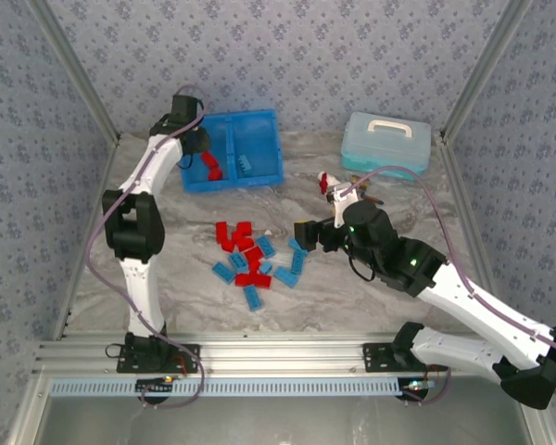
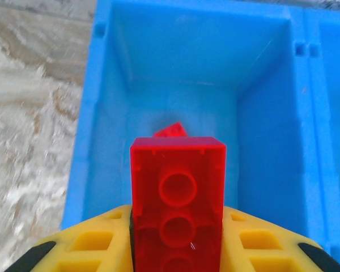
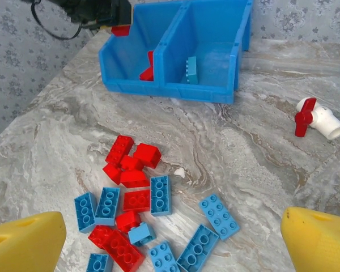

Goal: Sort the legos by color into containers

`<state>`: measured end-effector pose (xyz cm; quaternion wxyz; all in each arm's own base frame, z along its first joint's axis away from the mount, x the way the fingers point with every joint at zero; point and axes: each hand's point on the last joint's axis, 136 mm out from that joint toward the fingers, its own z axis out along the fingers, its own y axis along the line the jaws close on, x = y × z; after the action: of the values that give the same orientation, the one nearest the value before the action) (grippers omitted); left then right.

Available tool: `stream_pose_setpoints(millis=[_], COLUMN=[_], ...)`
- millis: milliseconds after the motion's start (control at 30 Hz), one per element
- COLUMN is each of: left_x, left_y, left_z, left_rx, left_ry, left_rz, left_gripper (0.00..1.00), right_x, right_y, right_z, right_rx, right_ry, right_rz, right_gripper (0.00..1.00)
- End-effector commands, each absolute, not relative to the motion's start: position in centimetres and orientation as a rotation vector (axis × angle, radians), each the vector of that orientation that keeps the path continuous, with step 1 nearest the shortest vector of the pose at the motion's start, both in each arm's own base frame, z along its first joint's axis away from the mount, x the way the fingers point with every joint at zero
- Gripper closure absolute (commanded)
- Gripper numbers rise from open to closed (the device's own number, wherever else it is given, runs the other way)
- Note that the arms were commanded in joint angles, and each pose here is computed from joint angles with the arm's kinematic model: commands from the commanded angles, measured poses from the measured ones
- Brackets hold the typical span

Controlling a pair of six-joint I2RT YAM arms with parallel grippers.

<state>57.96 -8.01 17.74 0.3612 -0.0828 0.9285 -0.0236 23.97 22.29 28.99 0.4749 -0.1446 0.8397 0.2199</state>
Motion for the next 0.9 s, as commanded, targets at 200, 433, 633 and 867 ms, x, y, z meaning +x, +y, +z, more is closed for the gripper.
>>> stream_pose_setpoints(millis=[200, 433, 633, 867], left_x=[59.0, 54.0, 41.7, 29.2], left_y=[-9.3, -11.2, -13.6, -14.5], left_z=[19.3, 27.5, 32.7, 30.9], left_rx=[-0.145, -0.145, -0.065, 0.226], left_ry=[2.436, 2.284, 2.121, 2.174], left_rz=[-0.094, -0.281, -0.454, -0.452], left_gripper=[0.47, 0.43, 0.36, 0.23], right_x=[23.5, 24.1, 24.9, 26.1], right_y=[22.0, 22.4, 24.0, 24.4], right_z=[28.6, 27.2, 22.6, 12.9], right_rx=[-0.335, -0.347, -0.486, -0.581], right_ry=[2.076, 2.104, 2.202, 2.484], right_rz=[0.519, 0.482, 0.377, 0.152], right_gripper=[0.0, 0.0, 0.0, 0.0])
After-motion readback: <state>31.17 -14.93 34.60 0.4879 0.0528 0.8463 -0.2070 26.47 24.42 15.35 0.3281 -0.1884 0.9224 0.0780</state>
